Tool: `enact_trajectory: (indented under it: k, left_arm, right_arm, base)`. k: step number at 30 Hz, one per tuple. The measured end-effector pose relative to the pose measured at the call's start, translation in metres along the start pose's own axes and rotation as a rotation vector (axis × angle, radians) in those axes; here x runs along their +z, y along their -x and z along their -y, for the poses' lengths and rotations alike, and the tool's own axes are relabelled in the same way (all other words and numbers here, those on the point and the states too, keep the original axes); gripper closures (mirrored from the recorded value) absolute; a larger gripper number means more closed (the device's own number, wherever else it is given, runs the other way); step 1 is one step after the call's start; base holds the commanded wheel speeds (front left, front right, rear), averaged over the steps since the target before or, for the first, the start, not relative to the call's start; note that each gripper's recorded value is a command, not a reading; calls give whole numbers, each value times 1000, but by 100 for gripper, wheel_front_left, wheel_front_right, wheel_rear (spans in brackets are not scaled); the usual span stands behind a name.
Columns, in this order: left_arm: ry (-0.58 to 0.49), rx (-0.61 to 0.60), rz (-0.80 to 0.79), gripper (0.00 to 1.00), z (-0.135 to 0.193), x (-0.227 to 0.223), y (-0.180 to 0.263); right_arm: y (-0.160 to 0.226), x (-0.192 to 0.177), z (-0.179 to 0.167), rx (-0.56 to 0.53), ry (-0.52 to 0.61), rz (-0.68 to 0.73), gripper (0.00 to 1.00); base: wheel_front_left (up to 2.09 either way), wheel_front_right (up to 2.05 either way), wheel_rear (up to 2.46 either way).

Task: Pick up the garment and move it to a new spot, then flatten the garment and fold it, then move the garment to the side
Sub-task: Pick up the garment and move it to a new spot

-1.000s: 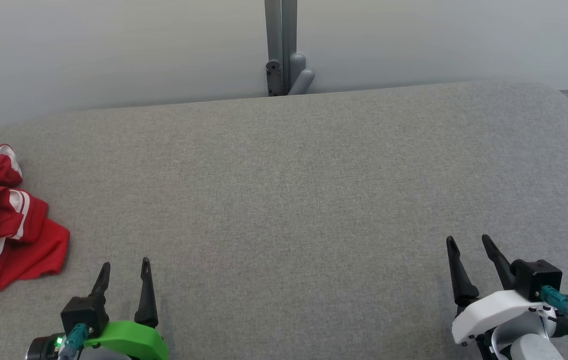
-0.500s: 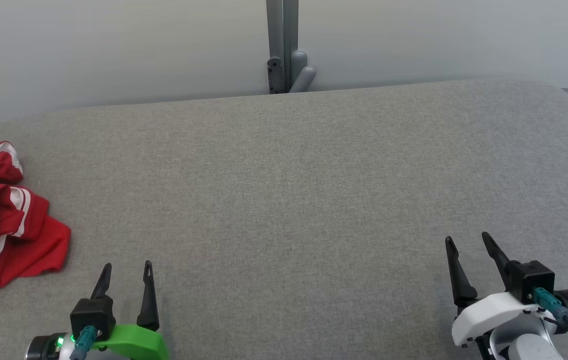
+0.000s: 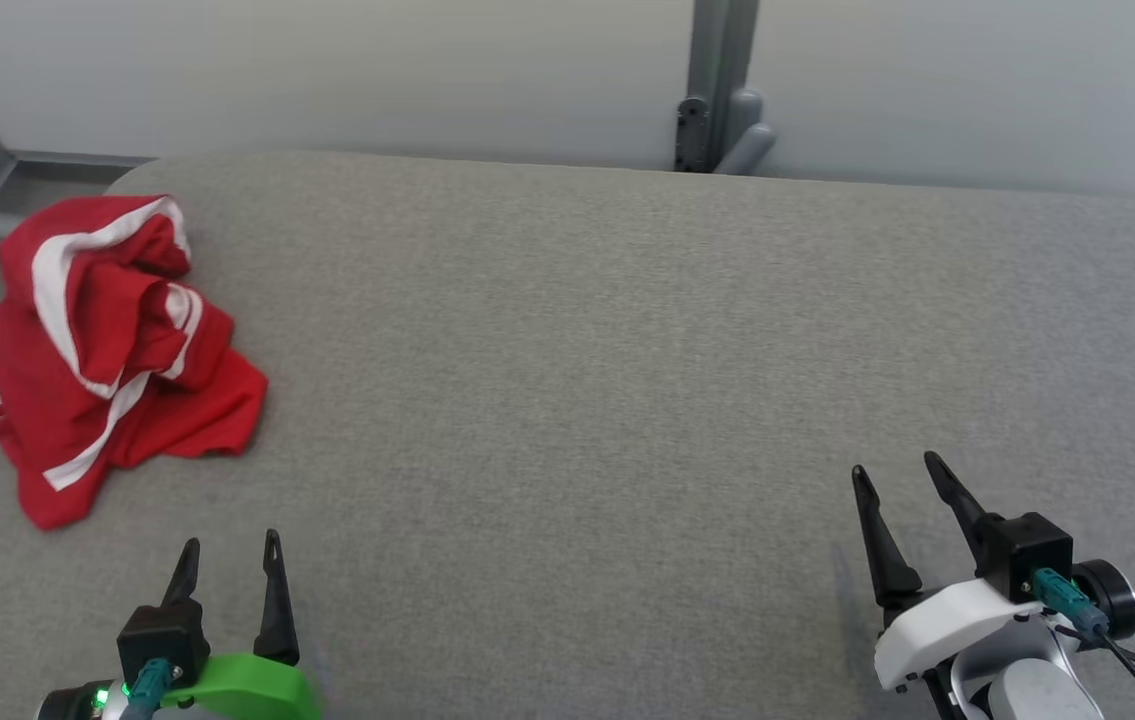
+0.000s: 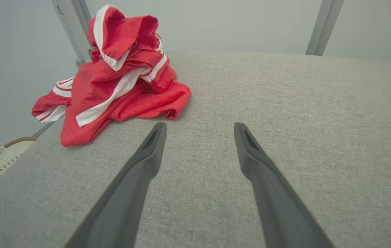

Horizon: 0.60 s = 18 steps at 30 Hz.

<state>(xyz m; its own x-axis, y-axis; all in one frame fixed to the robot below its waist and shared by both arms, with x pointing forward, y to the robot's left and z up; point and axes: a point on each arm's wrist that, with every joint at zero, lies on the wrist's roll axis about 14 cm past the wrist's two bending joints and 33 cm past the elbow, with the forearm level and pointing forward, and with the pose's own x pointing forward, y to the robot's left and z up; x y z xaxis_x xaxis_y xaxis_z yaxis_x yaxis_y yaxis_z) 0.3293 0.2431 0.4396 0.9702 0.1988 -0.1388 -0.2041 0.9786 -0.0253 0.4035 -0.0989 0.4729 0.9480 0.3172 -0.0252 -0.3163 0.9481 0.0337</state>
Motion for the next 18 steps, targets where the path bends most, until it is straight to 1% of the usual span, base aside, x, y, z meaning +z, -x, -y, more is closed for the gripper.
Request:
enact_trajectory:
  k: [8, 11, 15, 18]
  left_arm:
    - [43, 187, -16, 0, -57, -9, 36]
    - [62, 268, -32, 0, -79, -17, 57]
    - [110, 411, -40, 0, -113, -25, 90]
    - [131, 490, -43, 0, -129, -29, 110]
  right_arm:
    - [-29, -4, -67, 204, -12, -10, 0]
    - [-37, -7, -96, 288, -14, -19, 0]
    - [-46, -9, -145, 435, -2, -26, 0]
    - [-53, -8, -168, 504, -4, -24, 0]
  base:
    - [0, 0, 0]
    - [0, 0, 0]
    - [0, 0, 0]
    - [0, 0, 0]
